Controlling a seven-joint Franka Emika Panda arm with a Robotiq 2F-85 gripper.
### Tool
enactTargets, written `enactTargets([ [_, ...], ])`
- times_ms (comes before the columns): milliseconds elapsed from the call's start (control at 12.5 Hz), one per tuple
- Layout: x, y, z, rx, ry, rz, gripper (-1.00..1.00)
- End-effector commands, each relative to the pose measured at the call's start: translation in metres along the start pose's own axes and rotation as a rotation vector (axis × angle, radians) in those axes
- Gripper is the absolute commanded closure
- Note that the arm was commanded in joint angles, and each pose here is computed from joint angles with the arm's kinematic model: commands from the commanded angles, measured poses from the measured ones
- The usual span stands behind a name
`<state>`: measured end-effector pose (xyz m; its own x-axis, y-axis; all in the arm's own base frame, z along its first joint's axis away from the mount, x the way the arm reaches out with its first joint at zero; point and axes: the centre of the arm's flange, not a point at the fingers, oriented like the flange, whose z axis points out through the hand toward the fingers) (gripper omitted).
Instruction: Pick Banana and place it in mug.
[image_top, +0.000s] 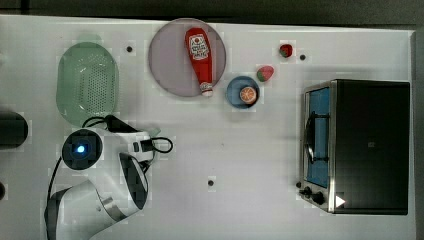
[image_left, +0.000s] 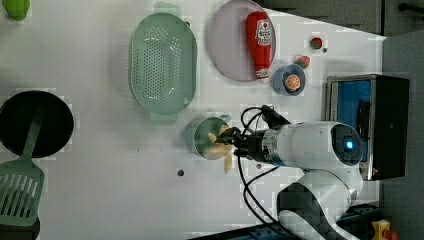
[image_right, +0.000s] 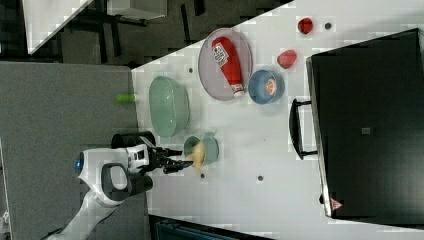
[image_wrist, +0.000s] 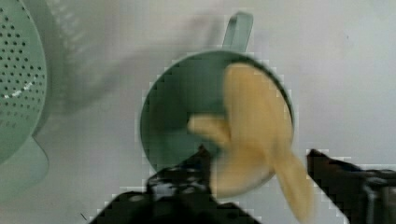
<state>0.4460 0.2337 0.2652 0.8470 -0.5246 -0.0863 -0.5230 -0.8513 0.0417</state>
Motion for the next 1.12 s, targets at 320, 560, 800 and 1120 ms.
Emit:
enactTargets([
  [320,0.018,-0.011,-0.054,0.119,0.085,0.081,-1.0],
  [560,0.051,0.016,-0.118,0.097,0.118,0.162,-1.0],
  [800,0.089,0.07,-0.201,0.066,0.122,0.272,-1.0],
  [1120,0.125,0.169,-0.292,0.06,0.1,0.392,-1.0],
])
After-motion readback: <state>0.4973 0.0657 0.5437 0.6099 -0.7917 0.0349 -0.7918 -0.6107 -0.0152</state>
